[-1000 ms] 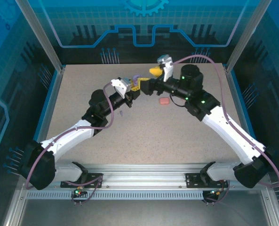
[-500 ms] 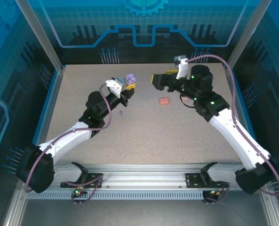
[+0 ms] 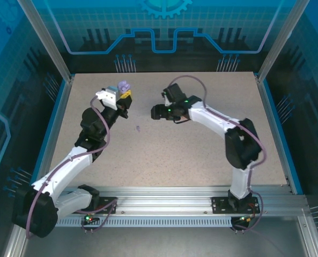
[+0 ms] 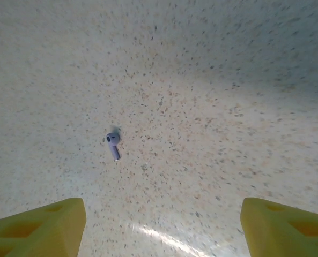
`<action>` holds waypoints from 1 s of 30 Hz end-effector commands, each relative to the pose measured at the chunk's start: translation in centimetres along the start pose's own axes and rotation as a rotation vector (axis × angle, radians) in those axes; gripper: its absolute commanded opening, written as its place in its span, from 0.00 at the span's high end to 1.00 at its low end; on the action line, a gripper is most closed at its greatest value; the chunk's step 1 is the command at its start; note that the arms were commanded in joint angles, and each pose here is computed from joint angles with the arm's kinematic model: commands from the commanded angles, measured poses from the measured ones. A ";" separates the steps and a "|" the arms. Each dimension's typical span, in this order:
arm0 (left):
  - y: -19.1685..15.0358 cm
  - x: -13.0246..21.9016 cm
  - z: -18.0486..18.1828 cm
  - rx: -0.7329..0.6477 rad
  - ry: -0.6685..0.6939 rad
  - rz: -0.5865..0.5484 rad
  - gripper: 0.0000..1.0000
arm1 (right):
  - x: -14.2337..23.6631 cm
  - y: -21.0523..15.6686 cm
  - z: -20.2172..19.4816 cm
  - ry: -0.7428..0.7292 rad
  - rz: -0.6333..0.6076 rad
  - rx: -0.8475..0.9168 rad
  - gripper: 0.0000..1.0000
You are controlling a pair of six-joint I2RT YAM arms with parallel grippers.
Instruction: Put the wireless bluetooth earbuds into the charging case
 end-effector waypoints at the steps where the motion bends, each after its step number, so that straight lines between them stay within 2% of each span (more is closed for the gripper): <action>1: 0.1 0.8 1.0 0.033 0.045 -0.017 1.00 | -2.0 -0.1 1.7 -0.070 0.087 -0.014 0.25; 4: 0.3 1.0 1.4 0.034 0.059 -0.024 1.00 | -4.4 -0.1 2.7 -0.116 0.147 0.000 0.29; 8: 0.7 1.1 2.1 0.033 0.088 -0.040 1.00 | -7.2 -0.7 3.2 -0.202 0.224 -0.018 0.39; 11: 1.0 1.2 2.6 0.046 0.107 -0.055 1.00 | -8.9 -0.8 3.9 -0.210 0.243 -0.022 0.45; 20: 1.2 0.9 3.0 0.066 0.113 -0.060 1.00 | -11.8 -1.5 6.6 -0.208 0.236 0.091 0.47; 30: 1.0 0.9 3.0 0.082 0.107 -0.059 1.00 | -13.6 -2.0 6.9 -0.216 0.245 0.080 0.52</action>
Point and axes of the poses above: each hand's point on the last joint's axis, 136 mm out from that joint toward the fingers, its own x axis back along the fingers, its own z axis along the line the jaws close on, y = z × x, the point moved 5 cm from there along x, back along the fingers, and after that the axes turned 14 degrees about x, right-handed, at the moved point
